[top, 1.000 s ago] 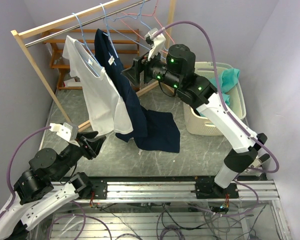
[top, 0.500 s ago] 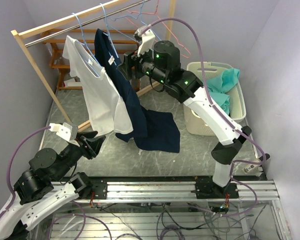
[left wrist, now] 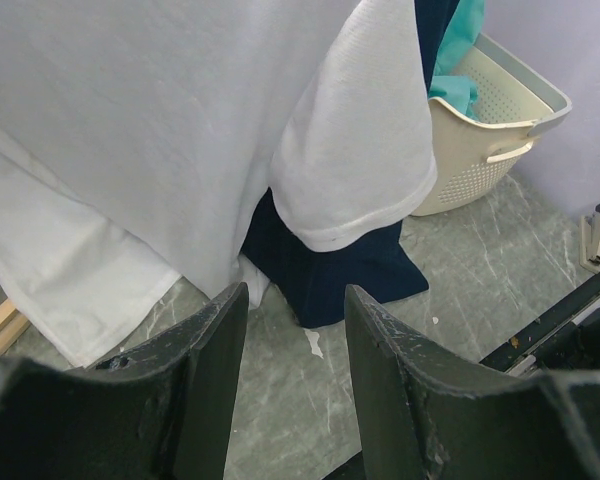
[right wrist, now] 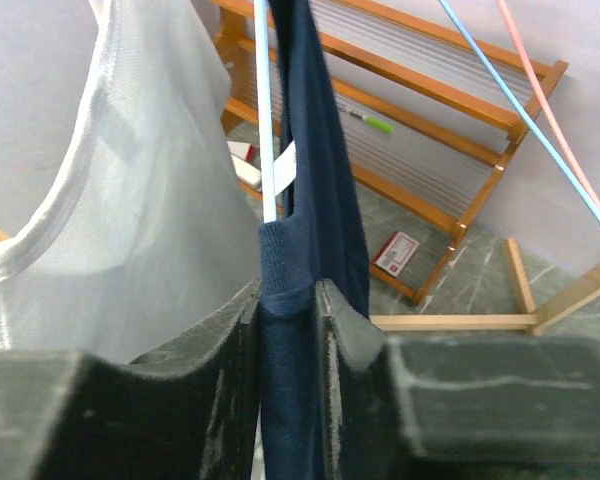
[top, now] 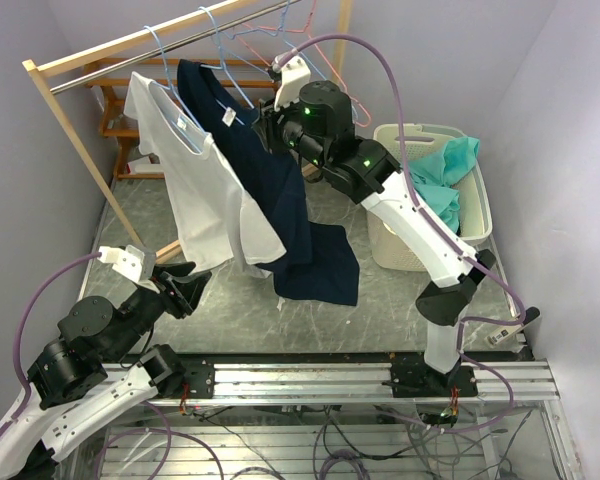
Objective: Remove the t-shirt from the hanger
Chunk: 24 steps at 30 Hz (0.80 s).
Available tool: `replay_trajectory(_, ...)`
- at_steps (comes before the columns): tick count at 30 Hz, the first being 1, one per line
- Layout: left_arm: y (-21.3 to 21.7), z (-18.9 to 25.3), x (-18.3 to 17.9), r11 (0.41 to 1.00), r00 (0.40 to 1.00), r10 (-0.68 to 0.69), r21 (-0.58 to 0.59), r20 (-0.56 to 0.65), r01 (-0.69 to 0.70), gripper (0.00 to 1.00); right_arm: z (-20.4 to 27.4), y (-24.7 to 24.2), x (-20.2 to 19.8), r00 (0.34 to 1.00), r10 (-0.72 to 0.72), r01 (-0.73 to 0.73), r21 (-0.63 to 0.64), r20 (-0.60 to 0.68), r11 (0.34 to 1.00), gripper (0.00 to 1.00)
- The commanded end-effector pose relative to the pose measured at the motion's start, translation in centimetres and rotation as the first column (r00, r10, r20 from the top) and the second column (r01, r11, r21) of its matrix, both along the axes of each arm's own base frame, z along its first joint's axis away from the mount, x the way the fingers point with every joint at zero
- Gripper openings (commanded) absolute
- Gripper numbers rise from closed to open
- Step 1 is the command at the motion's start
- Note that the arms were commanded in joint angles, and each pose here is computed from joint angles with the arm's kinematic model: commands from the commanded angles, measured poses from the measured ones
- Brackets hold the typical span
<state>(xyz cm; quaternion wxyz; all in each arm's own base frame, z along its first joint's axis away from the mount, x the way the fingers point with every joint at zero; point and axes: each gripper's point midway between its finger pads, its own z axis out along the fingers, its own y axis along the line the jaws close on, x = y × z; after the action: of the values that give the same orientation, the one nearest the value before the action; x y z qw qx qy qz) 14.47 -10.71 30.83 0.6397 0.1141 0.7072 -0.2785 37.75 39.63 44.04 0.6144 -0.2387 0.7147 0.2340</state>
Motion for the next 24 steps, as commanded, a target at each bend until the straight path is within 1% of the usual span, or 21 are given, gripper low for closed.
replay_trajectory(1,0.2,0.3,0.1,1.000,1.000,0.016,-0.013,0.000,-0.016,0.54,-0.2,-0.2,0.9,0.999,-0.048,0.049,-0.015,0.019,0.999,0.19)
replay_trajectory(2,0.2,0.3,0.2,1.000,1.000,0.016,-0.013,0.000,-0.016,0.54,0.0,-0.2,0.9,0.998,-0.048,0.048,-0.006,0.028,0.999,0.15)
replay_trajectory(4,0.2,0.2,0.2,1.000,1.000,0.016,-0.011,0.000,-0.016,0.54,0.7,-0.4,0.9,0.997,-0.056,0.056,0.018,0.048,0.998,0.03)
replay_trajectory(5,0.2,0.2,0.2,1.000,1.000,0.015,-0.011,0.000,-0.015,0.54,1.1,-0.6,1.0,0.996,-0.068,0.066,0.034,0.059,0.997,0.00)
replay_trajectory(9,0.2,0.2,0.1,1.000,1.000,0.014,-0.011,0.001,-0.014,0.54,3.3,-2.0,1.0,0.986,-0.129,0.115,0.120,0.108,0.986,0.00)
replay_trajectory(15,0.3,0.4,0.1,1.000,1.000,0.014,-0.018,0.005,-0.014,0.54,7.3,-3.6,0.4,0.967,-0.179,0.133,0.241,0.182,0.961,0.00)
replay_trajectory(18,0.2,0.5,0.0,1.000,1.000,0.007,-0.019,0.011,-0.007,0.55,9.0,-4.3,0.0,0.957,-0.188,0.125,0.272,0.220,0.954,0.00)
replay_trajectory(24,0.0,0.5,-0.1,1.000,1.000,-0.007,-0.017,0.019,0.007,0.56,10.9,-5.4,-1.0,0.948,-0.194,0.115,0.298,0.253,0.948,0.00)
